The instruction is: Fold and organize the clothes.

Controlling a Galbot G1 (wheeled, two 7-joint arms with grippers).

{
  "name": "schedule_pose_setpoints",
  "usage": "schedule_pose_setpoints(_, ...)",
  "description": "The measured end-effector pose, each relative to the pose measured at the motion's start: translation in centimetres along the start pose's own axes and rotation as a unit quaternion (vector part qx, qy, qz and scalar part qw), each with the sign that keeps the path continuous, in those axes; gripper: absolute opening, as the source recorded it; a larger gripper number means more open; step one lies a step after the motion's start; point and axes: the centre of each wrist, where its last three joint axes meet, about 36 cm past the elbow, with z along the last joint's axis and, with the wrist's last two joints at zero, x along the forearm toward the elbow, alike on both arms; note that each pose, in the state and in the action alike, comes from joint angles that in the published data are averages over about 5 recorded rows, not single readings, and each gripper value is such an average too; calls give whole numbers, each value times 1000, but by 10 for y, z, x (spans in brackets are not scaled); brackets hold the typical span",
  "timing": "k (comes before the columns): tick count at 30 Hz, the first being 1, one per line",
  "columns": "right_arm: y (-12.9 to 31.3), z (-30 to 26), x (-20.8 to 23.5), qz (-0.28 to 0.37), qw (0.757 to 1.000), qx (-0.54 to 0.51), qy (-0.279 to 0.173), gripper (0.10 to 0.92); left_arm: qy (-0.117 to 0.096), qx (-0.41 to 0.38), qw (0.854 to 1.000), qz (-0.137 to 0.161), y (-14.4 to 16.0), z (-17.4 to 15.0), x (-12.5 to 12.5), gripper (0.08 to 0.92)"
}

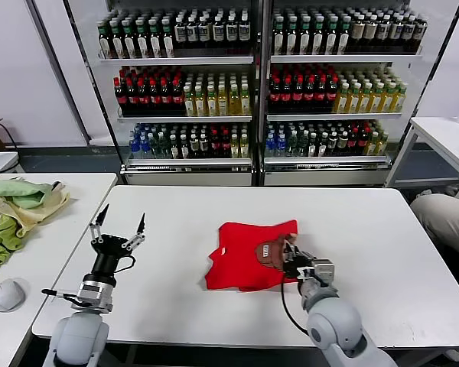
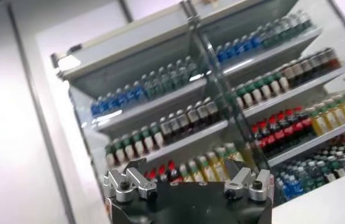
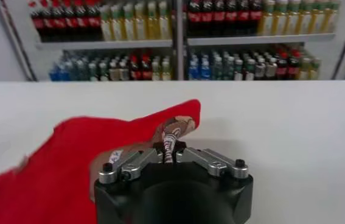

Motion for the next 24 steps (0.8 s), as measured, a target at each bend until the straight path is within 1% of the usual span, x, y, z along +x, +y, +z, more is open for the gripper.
schedule_pose_setpoints(5,-18,8,4,27,999,16,-5,372,-37,-29,999,14,-11,3,-8,823)
schedule_pose_setpoints(9,-31,6,9,46,998,33,-28,484,-67,-63,996,23,-12,5,-14,823)
schedule_pose_setpoints(13,-40,1,11,60,995,53,-58,605,-89,-84,992,31,-11,5,-19,823)
schedule_pose_setpoints(15,-45,-1,10,69,993,67,-74,657,-96,-86,991,37,-11,5,-21,823)
schedule_pose_setpoints(17,-52,-4,6,80,990,80,-89,718,-96,-76,992,41,-13,3,-22,823)
schedule_pose_setpoints(20,-65,-10,-3,96,984,98,-110,790,-85,-48,994,39,-14,0,-25,823)
schedule_pose_setpoints(22,-74,-15,-9,103,981,106,-122,813,-73,-27,996,36,-15,-2,-27,823)
schedule_pose_setpoints(24,-84,-20,-15,108,979,113,-131,819,-59,-8,998,33,-17,-2,-29,823)
